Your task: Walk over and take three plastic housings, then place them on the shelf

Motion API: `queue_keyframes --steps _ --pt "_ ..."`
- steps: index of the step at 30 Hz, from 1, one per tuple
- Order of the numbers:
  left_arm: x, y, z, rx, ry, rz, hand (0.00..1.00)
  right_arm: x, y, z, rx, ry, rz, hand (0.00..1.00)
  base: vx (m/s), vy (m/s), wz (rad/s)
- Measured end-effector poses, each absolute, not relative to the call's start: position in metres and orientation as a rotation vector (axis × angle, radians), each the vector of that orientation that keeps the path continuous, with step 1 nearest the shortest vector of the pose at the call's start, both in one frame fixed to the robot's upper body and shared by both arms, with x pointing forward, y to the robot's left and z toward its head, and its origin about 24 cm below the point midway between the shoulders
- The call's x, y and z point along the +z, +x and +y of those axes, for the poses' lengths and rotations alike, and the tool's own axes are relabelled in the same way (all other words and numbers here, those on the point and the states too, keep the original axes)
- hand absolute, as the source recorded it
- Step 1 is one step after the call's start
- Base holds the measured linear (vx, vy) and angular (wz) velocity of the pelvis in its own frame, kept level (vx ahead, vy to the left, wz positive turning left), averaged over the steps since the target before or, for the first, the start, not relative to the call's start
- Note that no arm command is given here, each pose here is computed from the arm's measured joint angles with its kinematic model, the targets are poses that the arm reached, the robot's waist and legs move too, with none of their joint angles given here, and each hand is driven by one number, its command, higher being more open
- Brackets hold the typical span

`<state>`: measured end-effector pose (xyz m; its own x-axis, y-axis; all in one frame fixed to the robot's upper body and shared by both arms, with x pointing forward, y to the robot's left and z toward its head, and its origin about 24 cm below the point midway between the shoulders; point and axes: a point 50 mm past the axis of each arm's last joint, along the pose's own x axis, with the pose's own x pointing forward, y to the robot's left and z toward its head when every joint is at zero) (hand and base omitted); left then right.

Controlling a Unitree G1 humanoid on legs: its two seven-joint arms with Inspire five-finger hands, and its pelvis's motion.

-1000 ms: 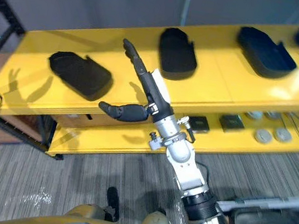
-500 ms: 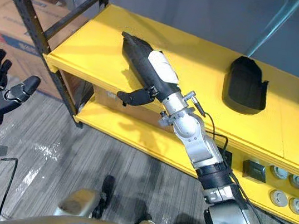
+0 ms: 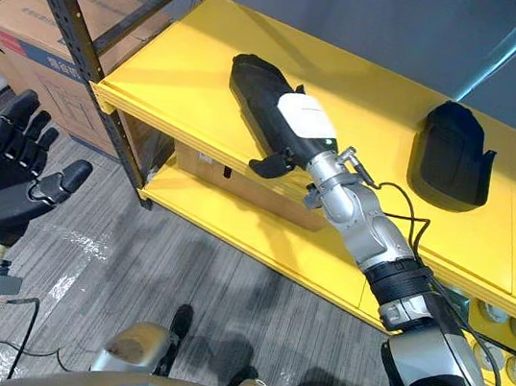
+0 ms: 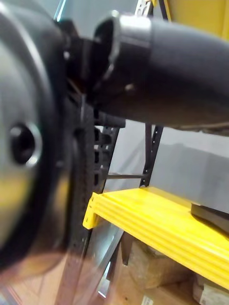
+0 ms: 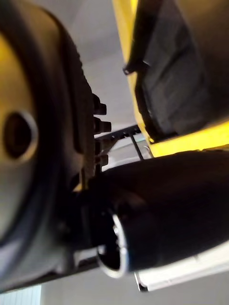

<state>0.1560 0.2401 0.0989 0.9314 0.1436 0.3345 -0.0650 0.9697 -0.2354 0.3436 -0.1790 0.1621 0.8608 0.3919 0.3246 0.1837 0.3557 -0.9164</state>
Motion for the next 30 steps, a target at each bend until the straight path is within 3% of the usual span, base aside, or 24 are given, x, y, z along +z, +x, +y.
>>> queue_keyframes --steps 6,8,11,19,30 --pt "0.098 0.155 0.244 0.155 -0.231 -0.372 1.00 0.222 0.310 -0.238 -0.430 -1.009 -0.827 1.00 0.02 -0.054 -0.07" --pt "0.099 0.152 0.251 0.206 -0.224 -0.385 1.00 0.238 0.292 -0.245 -0.502 -0.972 -0.915 1.00 0.03 -0.020 -0.29" --pt "0.101 0.148 0.258 0.253 -0.215 -0.407 1.00 0.241 0.274 -0.243 -0.465 -0.918 -0.974 1.00 0.03 -0.018 -0.35" --pt "0.110 0.153 0.263 0.288 -0.221 -0.467 1.00 0.206 0.272 -0.242 -0.216 -0.711 -0.774 1.00 0.03 -0.025 -0.18" --pt "0.097 0.151 0.254 0.364 -0.327 -0.444 1.00 0.131 0.260 -0.235 -0.241 -0.181 -0.501 1.00 0.02 -0.017 -0.08"
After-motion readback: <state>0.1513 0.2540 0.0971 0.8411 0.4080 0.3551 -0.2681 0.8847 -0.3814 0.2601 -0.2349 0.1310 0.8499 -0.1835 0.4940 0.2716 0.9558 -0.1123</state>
